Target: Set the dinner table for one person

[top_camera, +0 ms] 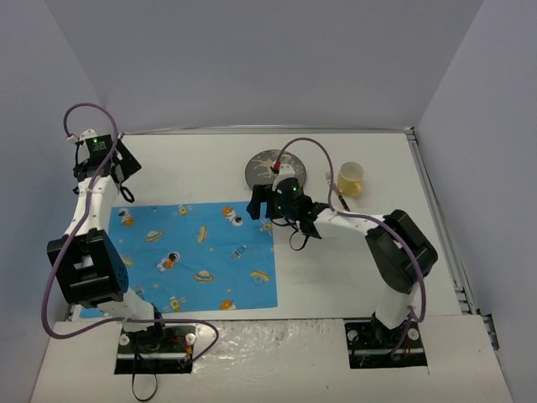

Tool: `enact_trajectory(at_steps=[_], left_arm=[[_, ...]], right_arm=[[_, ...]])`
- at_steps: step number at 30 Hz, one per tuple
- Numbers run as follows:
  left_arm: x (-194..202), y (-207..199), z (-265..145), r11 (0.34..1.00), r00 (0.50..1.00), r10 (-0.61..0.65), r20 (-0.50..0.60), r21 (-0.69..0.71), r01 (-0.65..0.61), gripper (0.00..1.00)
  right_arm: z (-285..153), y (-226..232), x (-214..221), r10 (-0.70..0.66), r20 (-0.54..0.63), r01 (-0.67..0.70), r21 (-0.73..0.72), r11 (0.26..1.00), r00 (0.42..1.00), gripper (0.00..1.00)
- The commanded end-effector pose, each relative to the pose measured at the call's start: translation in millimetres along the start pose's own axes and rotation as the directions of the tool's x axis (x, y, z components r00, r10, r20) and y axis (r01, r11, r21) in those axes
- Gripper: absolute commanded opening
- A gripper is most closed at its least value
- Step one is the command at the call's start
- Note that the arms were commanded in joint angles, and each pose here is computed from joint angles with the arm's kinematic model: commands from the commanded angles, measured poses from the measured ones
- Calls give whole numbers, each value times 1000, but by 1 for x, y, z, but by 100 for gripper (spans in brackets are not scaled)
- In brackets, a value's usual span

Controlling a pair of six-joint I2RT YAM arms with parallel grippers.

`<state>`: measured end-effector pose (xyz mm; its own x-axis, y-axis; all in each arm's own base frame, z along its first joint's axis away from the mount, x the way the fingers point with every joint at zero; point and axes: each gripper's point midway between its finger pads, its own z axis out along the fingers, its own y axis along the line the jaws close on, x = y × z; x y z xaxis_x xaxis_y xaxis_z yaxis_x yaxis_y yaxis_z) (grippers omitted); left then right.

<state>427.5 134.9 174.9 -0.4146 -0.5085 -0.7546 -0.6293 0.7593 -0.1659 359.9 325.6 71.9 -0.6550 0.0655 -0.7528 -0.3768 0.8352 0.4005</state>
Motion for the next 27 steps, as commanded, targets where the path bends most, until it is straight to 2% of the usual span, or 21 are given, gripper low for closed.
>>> enact_trajectory(at_steps=[1, 3, 9, 14, 27], left_arm=[[17, 19, -9, 997, 998, -61, -19, -56, 60, 92], [33, 23, -4, 994, 995, -89, -48, -60, 86, 92], [44, 13, 11, 990, 988, -141, -64, -14, 141, 92], [58, 17, 29, 985, 981, -172, -90, -50, 168, 92], [93, 17, 68, 983, 969, -178, -170, -65, 170, 92]], right_arm=[[-57, 35, -83, -19, 235, 34, -58, 998, 972, 96], [-75, 35, -88, -13, 266, 30, -62, 998, 964, 100], [-105, 32, -88, 0, 304, 22, -71, 997, 953, 100], [-127, 23, -77, 7, 319, 17, -72, 997, 948, 100], [-136, 4, -66, 18, 324, -9, -30, 1000, 946, 100]])
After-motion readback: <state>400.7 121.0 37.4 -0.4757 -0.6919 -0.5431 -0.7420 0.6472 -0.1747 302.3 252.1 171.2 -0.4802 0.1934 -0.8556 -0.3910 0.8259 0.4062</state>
